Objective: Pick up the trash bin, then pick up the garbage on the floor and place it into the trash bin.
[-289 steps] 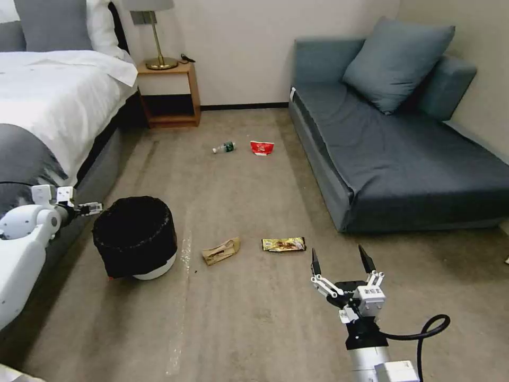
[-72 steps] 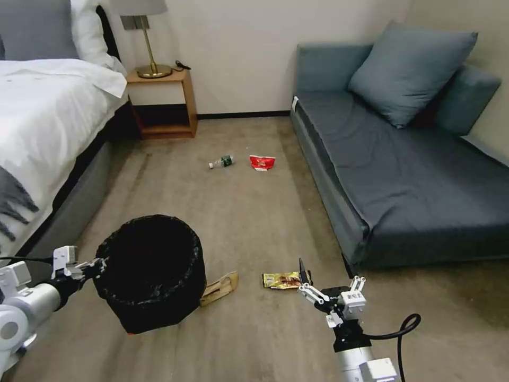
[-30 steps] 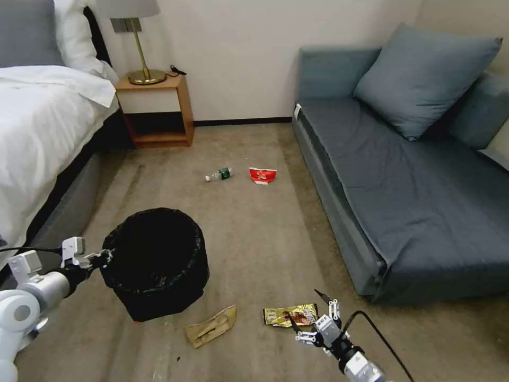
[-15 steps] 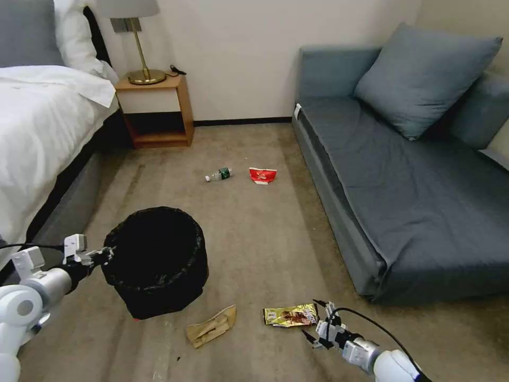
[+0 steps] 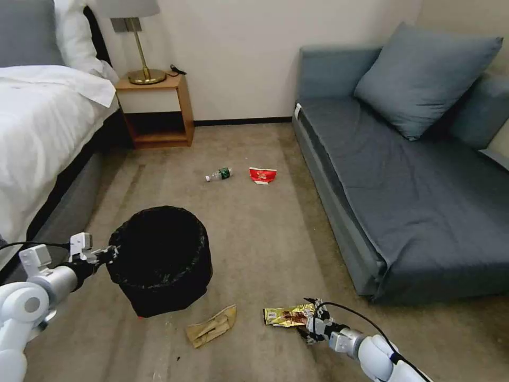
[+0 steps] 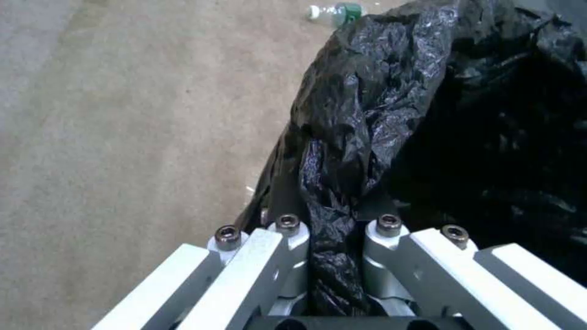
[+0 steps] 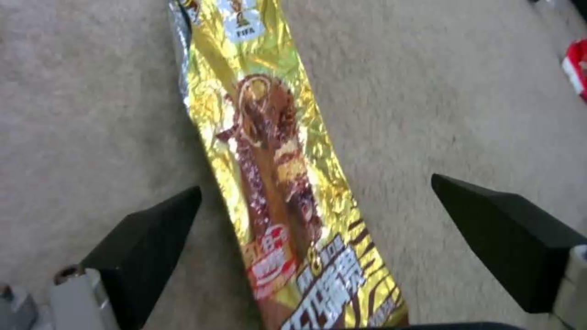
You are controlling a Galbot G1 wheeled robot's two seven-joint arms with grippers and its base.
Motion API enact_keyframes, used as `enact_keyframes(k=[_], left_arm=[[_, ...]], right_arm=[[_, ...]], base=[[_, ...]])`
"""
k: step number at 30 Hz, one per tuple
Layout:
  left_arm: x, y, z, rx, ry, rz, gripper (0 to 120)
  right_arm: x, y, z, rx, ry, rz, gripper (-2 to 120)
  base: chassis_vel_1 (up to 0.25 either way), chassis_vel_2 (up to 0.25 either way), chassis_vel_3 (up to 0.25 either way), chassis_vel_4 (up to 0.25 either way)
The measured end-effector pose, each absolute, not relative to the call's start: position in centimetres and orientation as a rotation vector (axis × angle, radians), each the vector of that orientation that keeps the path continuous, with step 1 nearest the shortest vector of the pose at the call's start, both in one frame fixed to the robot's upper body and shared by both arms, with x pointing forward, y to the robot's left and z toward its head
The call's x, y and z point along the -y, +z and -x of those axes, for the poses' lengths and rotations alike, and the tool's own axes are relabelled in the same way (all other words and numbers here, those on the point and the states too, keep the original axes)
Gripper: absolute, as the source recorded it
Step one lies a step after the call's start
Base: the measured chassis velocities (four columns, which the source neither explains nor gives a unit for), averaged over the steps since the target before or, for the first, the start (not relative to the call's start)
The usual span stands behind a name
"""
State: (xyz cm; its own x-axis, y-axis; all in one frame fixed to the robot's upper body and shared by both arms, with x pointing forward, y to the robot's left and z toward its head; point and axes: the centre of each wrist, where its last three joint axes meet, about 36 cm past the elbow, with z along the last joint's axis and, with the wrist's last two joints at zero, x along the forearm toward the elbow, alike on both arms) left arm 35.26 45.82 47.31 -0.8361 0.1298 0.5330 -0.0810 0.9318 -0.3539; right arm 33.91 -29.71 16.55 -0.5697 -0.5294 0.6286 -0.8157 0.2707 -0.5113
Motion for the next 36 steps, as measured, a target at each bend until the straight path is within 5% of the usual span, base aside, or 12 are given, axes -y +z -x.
enact_keyframes(k=[27, 36], left_arm=[[-45.9, 47.3, -35.2, 2.514, 0.496, 0.029, 7], [-45.8, 47.2, -35.0, 2.514, 0.503, 0.031, 7]], right_arm=[[29.5, 15.2, -33.4, 2.224, 1.218, -1.252, 2], [29.4, 16.3, -33.3, 2.29, 1.206, -1.251, 0]], base=[[0.0, 0.0, 0.0, 0.0], [0.0, 0.0, 0.0, 0.0]])
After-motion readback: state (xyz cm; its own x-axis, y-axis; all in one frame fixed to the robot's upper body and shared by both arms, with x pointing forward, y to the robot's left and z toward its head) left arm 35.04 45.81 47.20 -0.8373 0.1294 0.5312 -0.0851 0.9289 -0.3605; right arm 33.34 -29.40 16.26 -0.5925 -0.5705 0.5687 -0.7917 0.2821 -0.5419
